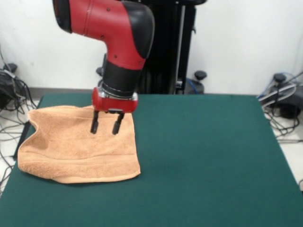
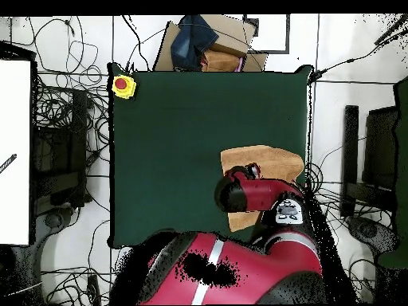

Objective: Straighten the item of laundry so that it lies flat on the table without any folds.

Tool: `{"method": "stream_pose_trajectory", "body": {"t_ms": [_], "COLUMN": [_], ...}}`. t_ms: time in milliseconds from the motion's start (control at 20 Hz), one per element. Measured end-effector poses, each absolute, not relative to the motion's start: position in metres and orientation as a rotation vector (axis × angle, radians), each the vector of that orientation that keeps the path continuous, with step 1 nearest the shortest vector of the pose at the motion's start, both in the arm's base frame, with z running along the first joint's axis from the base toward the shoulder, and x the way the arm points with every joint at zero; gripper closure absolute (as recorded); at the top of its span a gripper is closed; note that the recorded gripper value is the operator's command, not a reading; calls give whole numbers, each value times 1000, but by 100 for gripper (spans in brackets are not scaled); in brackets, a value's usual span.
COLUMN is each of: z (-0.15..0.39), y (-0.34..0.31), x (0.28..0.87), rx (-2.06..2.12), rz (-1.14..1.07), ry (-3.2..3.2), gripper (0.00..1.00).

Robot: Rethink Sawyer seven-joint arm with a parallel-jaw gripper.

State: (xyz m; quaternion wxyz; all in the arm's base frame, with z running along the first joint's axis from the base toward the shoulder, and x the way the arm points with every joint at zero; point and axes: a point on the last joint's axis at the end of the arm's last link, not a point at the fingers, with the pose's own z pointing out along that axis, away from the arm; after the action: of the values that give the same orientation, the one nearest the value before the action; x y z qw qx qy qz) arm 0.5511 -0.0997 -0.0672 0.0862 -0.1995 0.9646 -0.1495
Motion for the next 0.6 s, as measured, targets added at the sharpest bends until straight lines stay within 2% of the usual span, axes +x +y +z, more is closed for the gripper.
{"method": "stream_pose_trajectory", "body": {"t_ms": [600], "z": [-61], "y": [-76], "x": [568], "rx": [-553], "rz": [-431], "ry": [2829], "gripper": [0]}}
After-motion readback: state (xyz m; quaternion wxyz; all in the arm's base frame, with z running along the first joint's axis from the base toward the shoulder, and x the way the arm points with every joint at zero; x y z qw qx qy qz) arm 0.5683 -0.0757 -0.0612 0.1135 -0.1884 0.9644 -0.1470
